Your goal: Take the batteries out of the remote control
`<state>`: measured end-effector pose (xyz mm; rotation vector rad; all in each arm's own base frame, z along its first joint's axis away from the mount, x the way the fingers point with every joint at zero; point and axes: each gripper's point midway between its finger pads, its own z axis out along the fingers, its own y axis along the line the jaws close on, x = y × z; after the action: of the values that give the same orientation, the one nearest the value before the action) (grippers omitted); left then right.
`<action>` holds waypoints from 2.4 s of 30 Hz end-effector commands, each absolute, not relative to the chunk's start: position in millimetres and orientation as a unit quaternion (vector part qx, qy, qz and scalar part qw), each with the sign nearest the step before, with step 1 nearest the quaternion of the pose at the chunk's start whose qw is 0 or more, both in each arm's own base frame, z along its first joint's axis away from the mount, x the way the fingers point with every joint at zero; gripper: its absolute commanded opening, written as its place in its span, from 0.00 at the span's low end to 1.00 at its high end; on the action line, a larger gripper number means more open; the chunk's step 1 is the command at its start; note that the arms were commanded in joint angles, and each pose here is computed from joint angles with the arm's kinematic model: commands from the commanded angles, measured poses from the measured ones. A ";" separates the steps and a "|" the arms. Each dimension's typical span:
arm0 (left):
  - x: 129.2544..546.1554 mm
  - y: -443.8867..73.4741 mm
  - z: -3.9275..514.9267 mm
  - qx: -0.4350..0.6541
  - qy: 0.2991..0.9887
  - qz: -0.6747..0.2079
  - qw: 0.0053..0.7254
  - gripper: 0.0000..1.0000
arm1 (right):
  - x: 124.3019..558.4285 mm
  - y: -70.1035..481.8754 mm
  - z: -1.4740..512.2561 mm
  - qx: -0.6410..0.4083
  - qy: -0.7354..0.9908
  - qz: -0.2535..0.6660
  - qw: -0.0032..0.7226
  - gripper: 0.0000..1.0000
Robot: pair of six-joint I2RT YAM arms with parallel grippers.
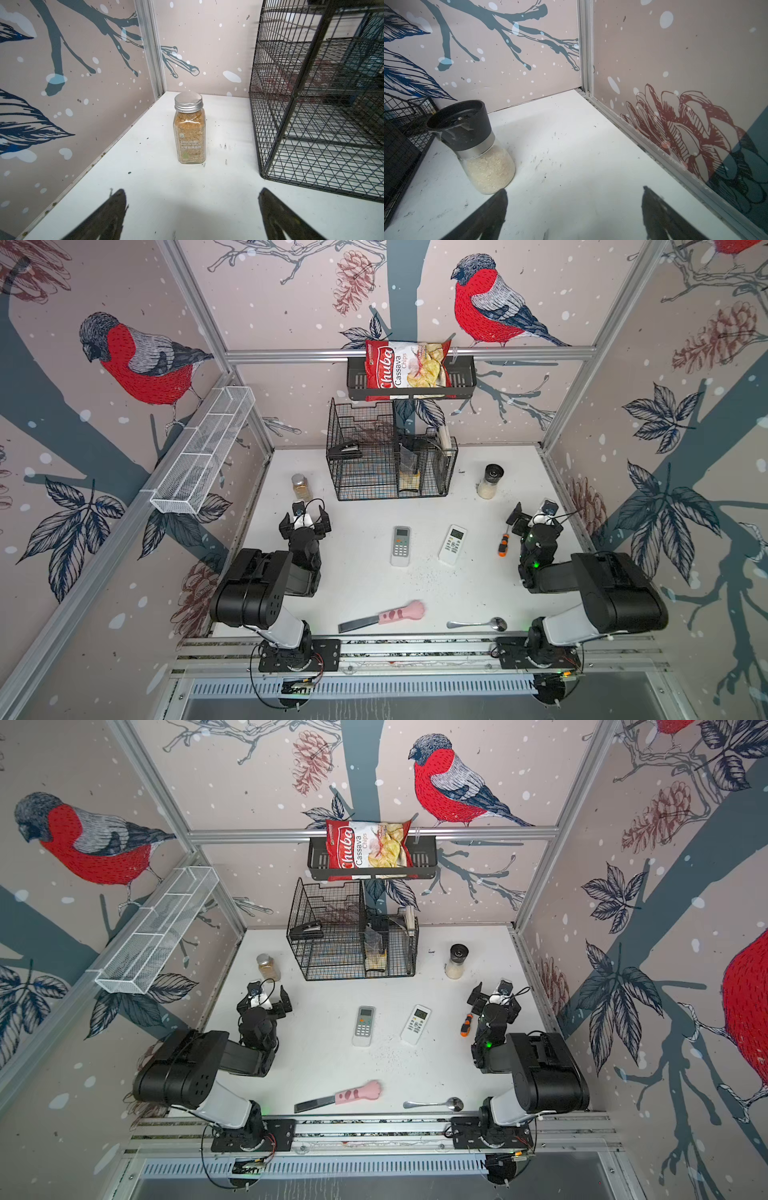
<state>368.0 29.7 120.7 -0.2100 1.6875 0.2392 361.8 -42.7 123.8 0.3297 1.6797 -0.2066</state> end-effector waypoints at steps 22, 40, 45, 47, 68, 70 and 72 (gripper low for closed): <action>368.8 30.3 131.7 -0.098 0.728 0.103 0.671 0.98 | 362.2 -43.0 128.1 0.150 0.733 -0.087 0.658 1.00; 368.5 30.8 132.8 -0.099 0.726 0.103 0.672 0.98 | 362.0 -43.1 128.8 0.151 0.732 -0.087 0.659 1.00; 364.9 37.3 148.8 -0.116 0.720 0.113 0.674 0.98 | 368.4 -47.0 144.4 0.167 0.746 -0.098 0.638 1.00; 367.5 45.6 159.1 -0.140 0.724 0.128 0.663 0.98 | 372.0 -57.2 146.5 0.216 0.759 -0.097 0.607 1.00; 353.7 -16.4 183.7 -0.191 0.789 -0.049 0.582 0.98 | 302.3 104.5 103.8 0.187 0.924 0.009 0.334 0.99; 351.4 -22.5 179.8 -0.188 0.796 -0.050 0.573 0.98 | 293.2 115.7 91.6 0.184 0.932 0.021 0.311 1.00; 350.0 -28.9 178.1 -0.182 0.801 -0.055 0.568 0.98 | 286.4 124.1 81.8 0.181 0.938 0.025 0.294 1.00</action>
<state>353.9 -25.8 185.9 -0.4205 1.8383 -0.1361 303.5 119.7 98.3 0.4103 2.4226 0.0509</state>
